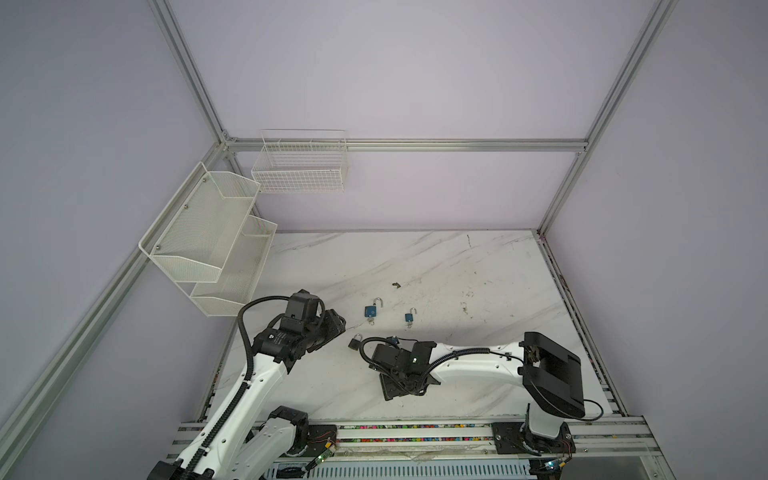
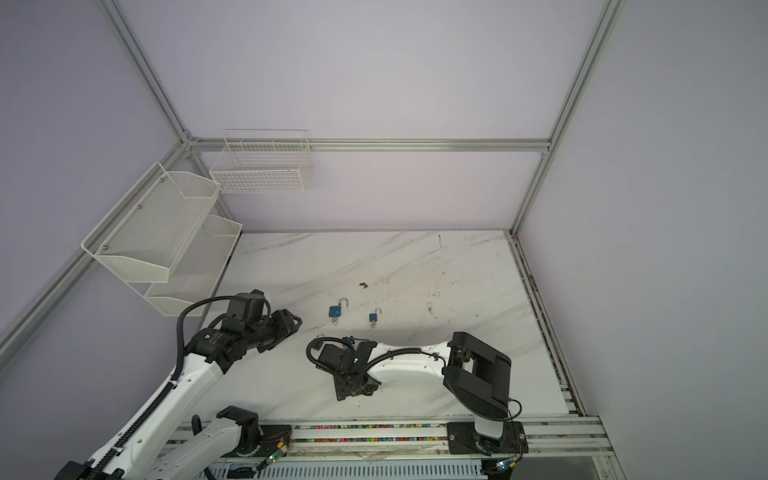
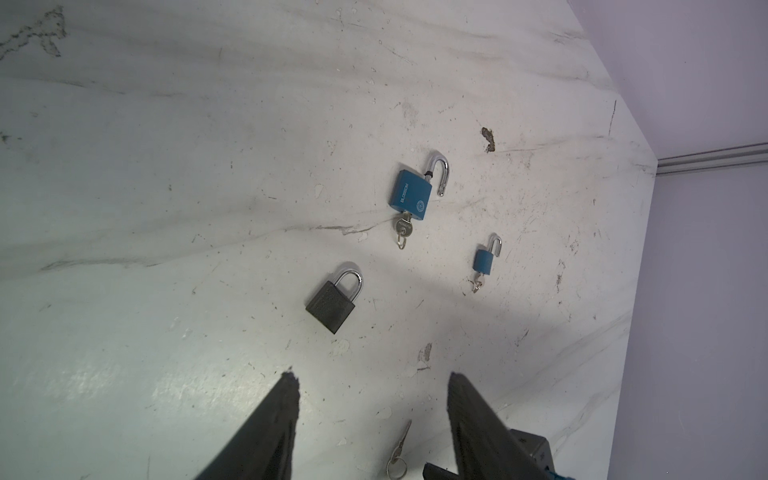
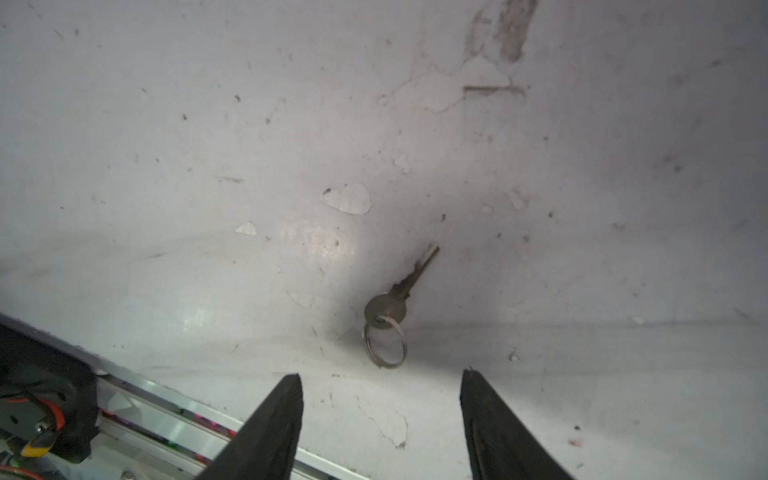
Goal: Unlock with the key
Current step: 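Close the right gripper on the silver key's ring and lift it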
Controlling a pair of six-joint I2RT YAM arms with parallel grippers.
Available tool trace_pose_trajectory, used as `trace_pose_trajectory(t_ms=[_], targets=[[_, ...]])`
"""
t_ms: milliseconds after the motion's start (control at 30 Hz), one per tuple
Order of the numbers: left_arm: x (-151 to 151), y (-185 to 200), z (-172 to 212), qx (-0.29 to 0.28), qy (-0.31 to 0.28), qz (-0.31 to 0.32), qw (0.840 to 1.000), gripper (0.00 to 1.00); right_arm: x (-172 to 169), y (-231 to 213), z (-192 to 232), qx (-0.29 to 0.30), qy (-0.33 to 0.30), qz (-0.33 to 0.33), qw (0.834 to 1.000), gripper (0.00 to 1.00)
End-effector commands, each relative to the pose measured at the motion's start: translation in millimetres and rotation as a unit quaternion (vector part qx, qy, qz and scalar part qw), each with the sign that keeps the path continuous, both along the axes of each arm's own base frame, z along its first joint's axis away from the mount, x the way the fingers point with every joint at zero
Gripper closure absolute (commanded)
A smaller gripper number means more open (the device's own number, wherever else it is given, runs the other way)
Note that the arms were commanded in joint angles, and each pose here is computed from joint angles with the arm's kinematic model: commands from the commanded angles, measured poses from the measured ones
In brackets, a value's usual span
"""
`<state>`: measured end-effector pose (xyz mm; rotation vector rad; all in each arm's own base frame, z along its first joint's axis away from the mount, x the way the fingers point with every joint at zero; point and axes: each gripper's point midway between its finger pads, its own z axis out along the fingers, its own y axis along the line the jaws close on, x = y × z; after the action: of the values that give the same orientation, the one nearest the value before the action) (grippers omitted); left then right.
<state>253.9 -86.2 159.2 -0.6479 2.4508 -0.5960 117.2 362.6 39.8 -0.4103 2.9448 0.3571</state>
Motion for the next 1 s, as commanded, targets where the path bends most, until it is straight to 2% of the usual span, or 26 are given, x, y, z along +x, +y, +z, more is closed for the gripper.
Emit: trace_pose_trajectory(t_ms=[0, 267, 500, 700, 967], targets=[[7.6, -4.0, 17.3, -0.005, -0.03, -0.006, 1.0, 0.42, 0.0, 4.5, -0.8, 0.009, 0.003, -0.024, 1.0, 0.44], [6.9, -6.6, 14.7, -0.002, -0.028, -0.012, 1.0, 0.42, -0.8, 1.4, -9.6, 0.002, 0.009, -0.033, 0.999, 0.58], [6.7, -8.9, 13.6, -0.002, -0.027, -0.015, 1.0, 0.42, -1.2, -1.9, -19.1, -0.007, 0.01, -0.039, 0.999, 0.59], [8.1, -9.6, 11.3, -0.003, -0.025, -0.014, 1.0, 0.42, -0.5, 3.7, -25.3, -0.004, 0.011, -0.035, 0.999, 0.69], [6.9, -9.6, 8.5, -0.002, -0.022, -0.013, 1.0, 0.42, 6.4, 1.9, -31.4, -0.016, -0.008, -0.033, 0.999, 0.75]])
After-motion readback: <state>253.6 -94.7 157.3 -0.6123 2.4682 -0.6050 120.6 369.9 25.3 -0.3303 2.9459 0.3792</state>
